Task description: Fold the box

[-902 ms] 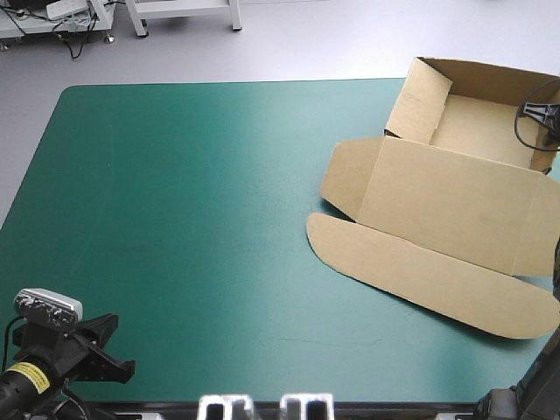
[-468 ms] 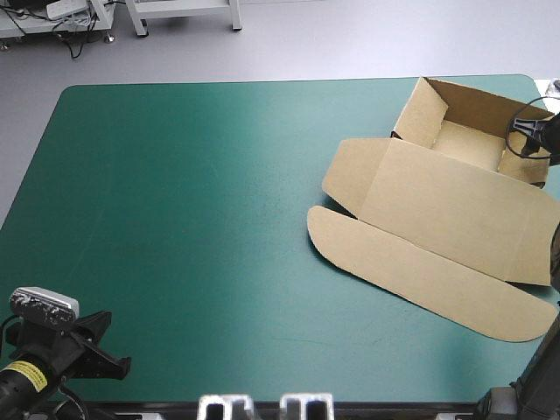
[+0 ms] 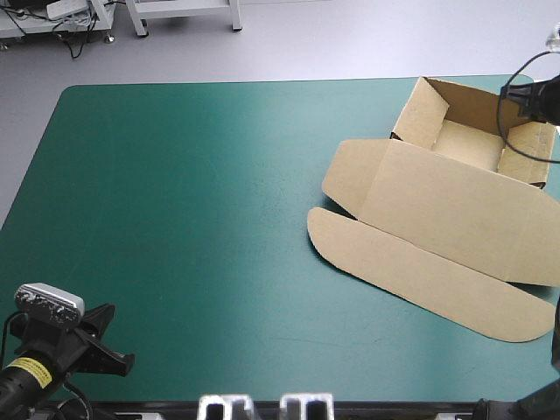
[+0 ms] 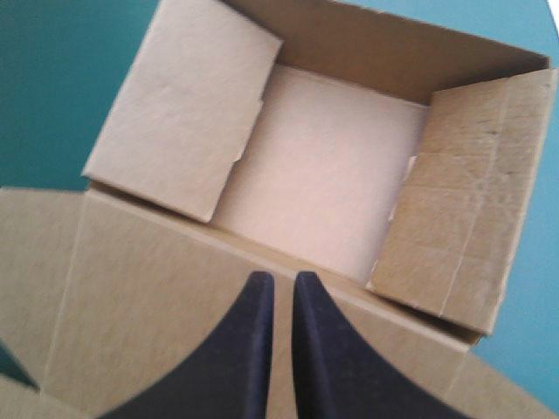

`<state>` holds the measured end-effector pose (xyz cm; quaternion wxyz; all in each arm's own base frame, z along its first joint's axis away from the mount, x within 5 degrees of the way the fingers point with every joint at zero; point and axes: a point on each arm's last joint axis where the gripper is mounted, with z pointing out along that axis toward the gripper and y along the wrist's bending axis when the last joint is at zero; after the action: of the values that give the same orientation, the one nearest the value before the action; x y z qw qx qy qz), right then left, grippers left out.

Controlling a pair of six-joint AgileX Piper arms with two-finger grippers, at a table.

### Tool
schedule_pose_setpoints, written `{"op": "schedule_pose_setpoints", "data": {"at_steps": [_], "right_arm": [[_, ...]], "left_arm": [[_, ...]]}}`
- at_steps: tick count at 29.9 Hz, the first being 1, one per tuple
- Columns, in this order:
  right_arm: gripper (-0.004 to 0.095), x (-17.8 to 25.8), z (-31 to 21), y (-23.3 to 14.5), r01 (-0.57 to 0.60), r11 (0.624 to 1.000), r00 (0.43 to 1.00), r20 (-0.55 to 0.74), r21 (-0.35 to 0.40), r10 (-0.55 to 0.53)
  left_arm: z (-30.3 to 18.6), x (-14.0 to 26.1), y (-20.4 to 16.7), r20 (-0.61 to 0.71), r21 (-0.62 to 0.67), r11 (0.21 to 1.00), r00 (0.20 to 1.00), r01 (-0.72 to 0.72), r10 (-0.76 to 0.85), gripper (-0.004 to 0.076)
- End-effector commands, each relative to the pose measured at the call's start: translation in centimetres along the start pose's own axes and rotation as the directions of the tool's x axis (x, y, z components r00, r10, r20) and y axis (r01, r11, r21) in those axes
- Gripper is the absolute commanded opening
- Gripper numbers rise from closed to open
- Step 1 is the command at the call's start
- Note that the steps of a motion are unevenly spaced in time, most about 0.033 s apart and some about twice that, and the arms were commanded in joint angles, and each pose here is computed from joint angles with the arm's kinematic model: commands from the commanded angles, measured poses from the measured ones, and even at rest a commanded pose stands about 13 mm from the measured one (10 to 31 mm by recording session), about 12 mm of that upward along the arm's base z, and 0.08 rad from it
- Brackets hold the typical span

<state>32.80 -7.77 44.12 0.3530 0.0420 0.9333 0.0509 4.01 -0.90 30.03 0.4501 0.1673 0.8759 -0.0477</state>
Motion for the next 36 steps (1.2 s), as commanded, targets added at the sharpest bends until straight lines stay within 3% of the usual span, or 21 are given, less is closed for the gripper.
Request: {"op": "schedule_pose_setpoints", "data": {"at_steps": [1, 6, 16, 20, 27, 36], "right_arm": [[-0.0009, 3.0, -4.3, 3.3, 0.106, 0.994, 0.994, 0.023, -0.013, -0.106], [-0.0009, 9.6, -5.9, 5.1, 0.137, 0.989, 0.99, -0.031, -0.048, -0.138], [-0.0011, 24.9, -4.9, 4.9, 0.13, 0.992, 0.991, 0.015, 0.003, -0.13], [-0.0019, 28.9, -3.6, 4.8, 0.119, 0.993, 0.993, 0.013, 0.005, -0.119], [-0.0019, 30.2, -3.8, 4.8, 0.137, 0.99, 0.989, 0.062, 0.016, -0.138], [-0.0019, 30.2, -3.9, 5.0, 0.112, 0.994, 0.992, 0.066, 0.0, -0.111]], "left_arm": [[0.6, -0.3, -0.1, 0.039, 0.009, 1.0, 0.999, -0.006, 0.006, -0.001], [1.1, -0.3, -0.2, 0.069, 0.015, 1.0, 0.997, -0.021, 0.02, -0.001], [1.1, -0.3, -0.3, 0.071, 0.023, 0.999, 0.997, -0.035, 0.034, -0.001], [1.0, -0.3, -0.4, 0.071, 0.032, 0.999, 0.997, -0.029, 0.027, -0.001], [1.3, 0.2, -0.9, 0.073, 0.084, 0.995, 0.996, -0.053, 0.047, -0.001], [0.9, 0.6, -0.9, 0.184, 0.081, 0.995, 0.982, -0.053, 0.037, -0.001]]}}
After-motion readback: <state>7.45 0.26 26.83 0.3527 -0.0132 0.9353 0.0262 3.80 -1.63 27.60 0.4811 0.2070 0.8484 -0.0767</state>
